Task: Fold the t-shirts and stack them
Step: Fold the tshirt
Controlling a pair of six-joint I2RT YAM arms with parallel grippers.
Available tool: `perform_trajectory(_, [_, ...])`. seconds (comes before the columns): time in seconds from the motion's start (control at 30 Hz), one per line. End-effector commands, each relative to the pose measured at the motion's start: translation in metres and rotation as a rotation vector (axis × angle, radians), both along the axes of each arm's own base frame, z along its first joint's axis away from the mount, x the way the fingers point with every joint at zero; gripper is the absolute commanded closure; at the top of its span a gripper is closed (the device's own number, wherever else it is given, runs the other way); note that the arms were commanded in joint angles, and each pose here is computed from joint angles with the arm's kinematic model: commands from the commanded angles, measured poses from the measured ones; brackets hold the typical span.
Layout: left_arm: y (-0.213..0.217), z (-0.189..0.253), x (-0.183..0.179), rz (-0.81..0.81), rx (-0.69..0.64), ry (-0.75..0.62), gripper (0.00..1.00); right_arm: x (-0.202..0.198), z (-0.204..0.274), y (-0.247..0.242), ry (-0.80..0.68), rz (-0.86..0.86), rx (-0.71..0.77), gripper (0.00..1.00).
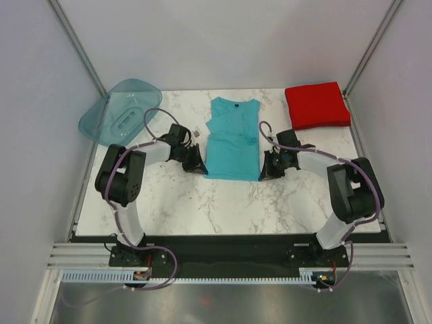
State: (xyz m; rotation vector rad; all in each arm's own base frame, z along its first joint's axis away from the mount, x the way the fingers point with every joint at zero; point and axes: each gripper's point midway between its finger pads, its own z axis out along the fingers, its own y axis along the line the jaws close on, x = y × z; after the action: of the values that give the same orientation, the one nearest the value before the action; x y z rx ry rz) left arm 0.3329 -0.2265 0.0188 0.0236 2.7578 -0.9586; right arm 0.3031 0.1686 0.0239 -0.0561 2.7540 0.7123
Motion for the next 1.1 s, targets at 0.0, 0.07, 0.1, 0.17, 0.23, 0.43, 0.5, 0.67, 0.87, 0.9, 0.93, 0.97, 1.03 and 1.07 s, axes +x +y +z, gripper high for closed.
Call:
perform_trajectory(0.0, [0.005, 0.009, -0.023, -0.004, 0.025, -0.014, 0.98, -0.022, 0.004, 0.000, -0.002, -0.035, 0.013, 1.00])
perform_trajectory(0.07, [0.006, -0.001, -0.047, -0.020, 0.048, 0.020, 0.98, -0.045, -0.003, -0.006, 0.028, -0.061, 0.000, 1.00])
perform_trajectory(0.1, [0.006, 0.004, -0.053, -0.023, 0.047, 0.010, 0.98, -0.052, -0.005, -0.008, 0.032, -0.070, -0.007, 1.00])
perform_trajectory(0.17, [0.007, -0.003, -0.076, -0.041, 0.064, 0.038, 0.98, -0.073, -0.008, -0.015, 0.039, -0.103, -0.021, 1.00])
perform_trajectory(0.23, [0.006, 0.000, -0.088, -0.048, 0.075, 0.025, 0.98, -0.083, -0.001, -0.015, 0.012, -0.113, -0.007, 1.00])
perform_trajectory(0.43, [0.008, 0.005, -0.128, -0.030, 0.093, 0.025, 0.85, -0.124, -0.008, -0.019, 0.035, -0.154, -0.010, 1.00])
perform_trajectory(0.5, [0.009, 0.004, -0.138, -0.029, 0.093, 0.039, 0.75, -0.134, -0.011, -0.021, 0.054, -0.172, -0.004, 0.90])
perform_trajectory(0.67, [0.007, 0.025, -0.129, -0.010, 0.075, -0.022, 0.69, -0.131, 0.005, -0.025, 0.029, -0.225, -0.009, 0.66])
perform_trajectory(0.87, [-0.012, 0.068, -0.096, -0.006, 0.014, -0.129, 0.67, -0.103, 0.046, -0.031, -0.070, -0.270, -0.046, 0.67])
perform_trajectory(0.9, [-0.015, 0.066, -0.091, -0.014, 0.020, -0.128, 0.67, -0.096, 0.052, -0.030, -0.088, -0.270, -0.050, 0.70])
perform_trajectory(0.93, [-0.021, 0.074, -0.079, -0.018, 0.010, -0.154, 0.67, -0.080, 0.059, -0.026, -0.110, -0.266, -0.053, 0.72])
perform_trajectory(0.97, [-0.024, 0.075, -0.074, -0.024, 0.011, -0.160, 0.67, -0.072, 0.061, -0.024, -0.128, -0.246, -0.063, 0.75])
perform_trajectory(1.03, [-0.031, 0.075, -0.055, -0.020, 0.026, -0.172, 0.67, -0.050, 0.057, -0.015, -0.142, -0.225, -0.069, 0.79])
perform_trajectory(1.07, [-0.034, 0.074, -0.049, -0.016, 0.029, -0.170, 0.67, -0.036, 0.066, -0.008, -0.182, -0.182, -0.056, 0.81])
